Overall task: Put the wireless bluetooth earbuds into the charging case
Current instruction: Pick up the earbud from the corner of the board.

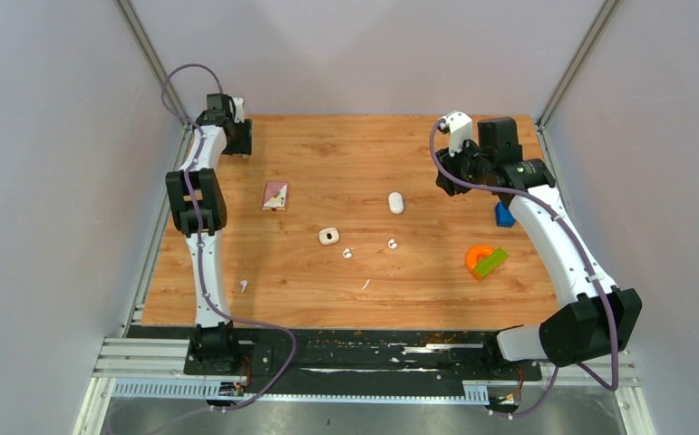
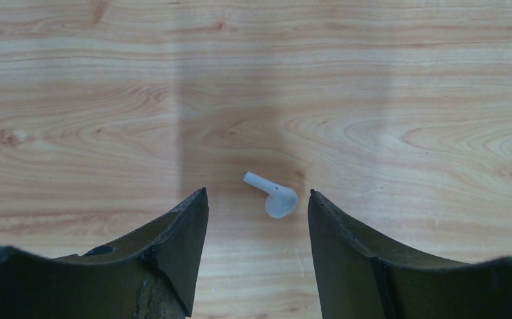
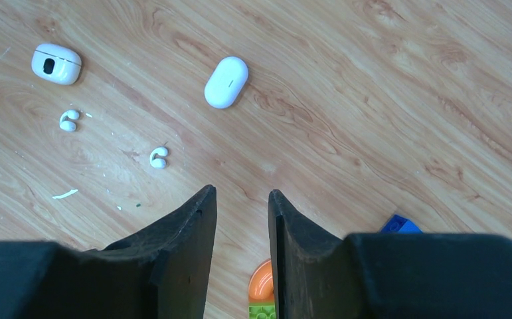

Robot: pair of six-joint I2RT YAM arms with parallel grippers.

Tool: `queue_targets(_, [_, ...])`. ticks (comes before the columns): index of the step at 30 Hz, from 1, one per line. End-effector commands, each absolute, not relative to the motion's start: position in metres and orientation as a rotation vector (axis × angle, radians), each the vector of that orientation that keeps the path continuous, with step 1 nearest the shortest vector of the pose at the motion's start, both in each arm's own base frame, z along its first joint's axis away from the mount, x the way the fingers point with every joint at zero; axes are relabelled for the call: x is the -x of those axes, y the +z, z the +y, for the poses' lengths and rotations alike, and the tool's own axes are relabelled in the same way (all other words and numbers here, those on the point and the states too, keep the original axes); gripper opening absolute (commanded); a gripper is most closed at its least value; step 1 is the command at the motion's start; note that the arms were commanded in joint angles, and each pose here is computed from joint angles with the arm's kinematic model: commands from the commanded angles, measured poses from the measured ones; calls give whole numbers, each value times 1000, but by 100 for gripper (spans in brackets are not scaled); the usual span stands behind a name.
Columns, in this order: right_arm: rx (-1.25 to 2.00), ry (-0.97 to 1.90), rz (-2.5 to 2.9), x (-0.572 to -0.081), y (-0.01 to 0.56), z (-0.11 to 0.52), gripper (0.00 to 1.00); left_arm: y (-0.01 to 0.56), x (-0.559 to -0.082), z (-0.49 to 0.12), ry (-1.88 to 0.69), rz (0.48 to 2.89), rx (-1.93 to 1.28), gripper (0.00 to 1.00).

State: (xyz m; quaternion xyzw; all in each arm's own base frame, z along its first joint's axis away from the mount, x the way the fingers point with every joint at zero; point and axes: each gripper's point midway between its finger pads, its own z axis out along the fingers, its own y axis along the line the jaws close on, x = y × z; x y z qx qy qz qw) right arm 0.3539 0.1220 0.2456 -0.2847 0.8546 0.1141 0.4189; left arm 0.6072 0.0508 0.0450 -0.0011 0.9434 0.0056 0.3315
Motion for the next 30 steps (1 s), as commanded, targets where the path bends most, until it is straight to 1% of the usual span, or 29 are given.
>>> queue_targets(1, [727, 231, 2139, -357, 249, 114, 35, 50, -626, 45, -68, 2401, 20, 63])
queue_targets(4, [728, 231, 2146, -362, 247, 115, 35, 45, -627, 44, -79, 2402, 42, 61])
queue_targets(8, [723, 236, 2144, -367, 247, 117, 34, 42, -625, 43, -87, 2411, 46, 54])
queue_targets(11, [720, 238, 2143, -367, 246, 117, 34, 38, -621, 42, -93, 2425, 45, 52])
queue_targets(21, [707, 241, 2144, -367, 244, 117, 34, 36, -606, 33, -136, 2465, 15, 34])
queue_targets(25, [703, 244, 2135, -368, 247, 118, 34, 42, -593, 24, -194, 2484, 6, 29])
queue_targets(30, [695, 250, 2117, -369, 250, 118, 34, 63, -574, 8, -296, 2478, 20, 26])
